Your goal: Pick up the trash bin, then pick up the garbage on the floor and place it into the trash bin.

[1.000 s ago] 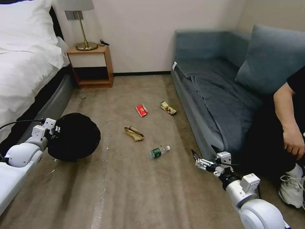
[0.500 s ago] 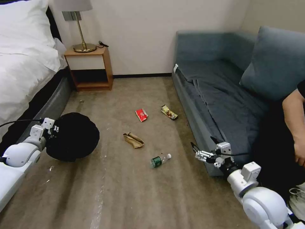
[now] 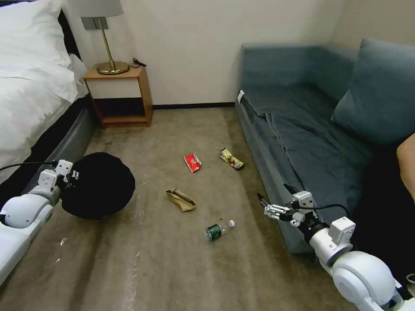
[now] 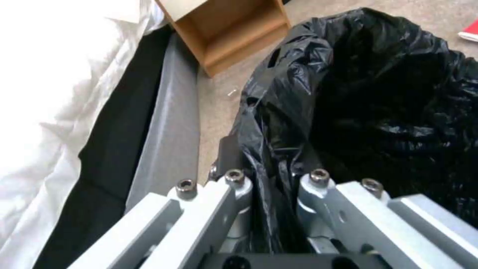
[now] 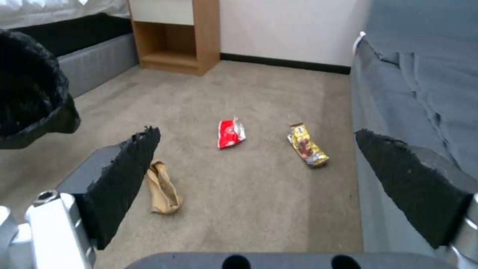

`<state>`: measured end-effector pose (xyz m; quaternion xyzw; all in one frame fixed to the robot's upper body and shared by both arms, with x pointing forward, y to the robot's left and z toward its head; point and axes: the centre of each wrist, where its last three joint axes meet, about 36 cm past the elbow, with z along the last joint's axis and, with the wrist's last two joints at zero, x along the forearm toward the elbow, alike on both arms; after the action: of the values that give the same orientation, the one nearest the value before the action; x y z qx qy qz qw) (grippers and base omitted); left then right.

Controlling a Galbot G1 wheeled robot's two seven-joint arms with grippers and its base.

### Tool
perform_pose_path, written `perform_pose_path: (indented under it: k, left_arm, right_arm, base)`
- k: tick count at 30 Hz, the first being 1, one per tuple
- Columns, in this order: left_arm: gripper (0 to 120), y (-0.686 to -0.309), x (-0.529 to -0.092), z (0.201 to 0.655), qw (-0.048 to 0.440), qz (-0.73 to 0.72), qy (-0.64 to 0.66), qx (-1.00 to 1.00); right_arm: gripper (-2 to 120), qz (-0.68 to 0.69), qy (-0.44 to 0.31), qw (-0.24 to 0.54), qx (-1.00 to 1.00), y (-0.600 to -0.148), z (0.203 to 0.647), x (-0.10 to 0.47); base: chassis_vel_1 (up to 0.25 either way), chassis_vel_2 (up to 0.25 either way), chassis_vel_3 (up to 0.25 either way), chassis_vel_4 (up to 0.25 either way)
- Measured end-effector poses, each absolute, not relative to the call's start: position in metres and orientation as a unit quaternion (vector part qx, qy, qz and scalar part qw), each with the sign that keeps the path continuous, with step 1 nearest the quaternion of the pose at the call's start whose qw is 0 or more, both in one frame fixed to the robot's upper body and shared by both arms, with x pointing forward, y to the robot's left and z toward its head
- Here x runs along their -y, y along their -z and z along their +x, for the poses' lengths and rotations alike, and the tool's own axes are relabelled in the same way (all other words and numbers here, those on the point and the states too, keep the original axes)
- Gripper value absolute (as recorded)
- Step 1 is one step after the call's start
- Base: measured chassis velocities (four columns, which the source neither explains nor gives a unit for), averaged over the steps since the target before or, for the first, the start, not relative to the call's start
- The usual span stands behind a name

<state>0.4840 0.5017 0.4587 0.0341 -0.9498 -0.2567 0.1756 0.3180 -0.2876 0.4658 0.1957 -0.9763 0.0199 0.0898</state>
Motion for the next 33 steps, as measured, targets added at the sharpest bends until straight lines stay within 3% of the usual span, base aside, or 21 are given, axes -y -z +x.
perform_pose_path:
  k: [33]
  left_arm:
    - [7,-0.456,-0.511,0.495,0.183,0.04,0.249,0.95]
  right_arm:
    - [100,0.233,-0.028,0.15,0.96,-0.423,0.305,0.262]
  base:
    - [-0.086,0.085,0.079,-0.088]
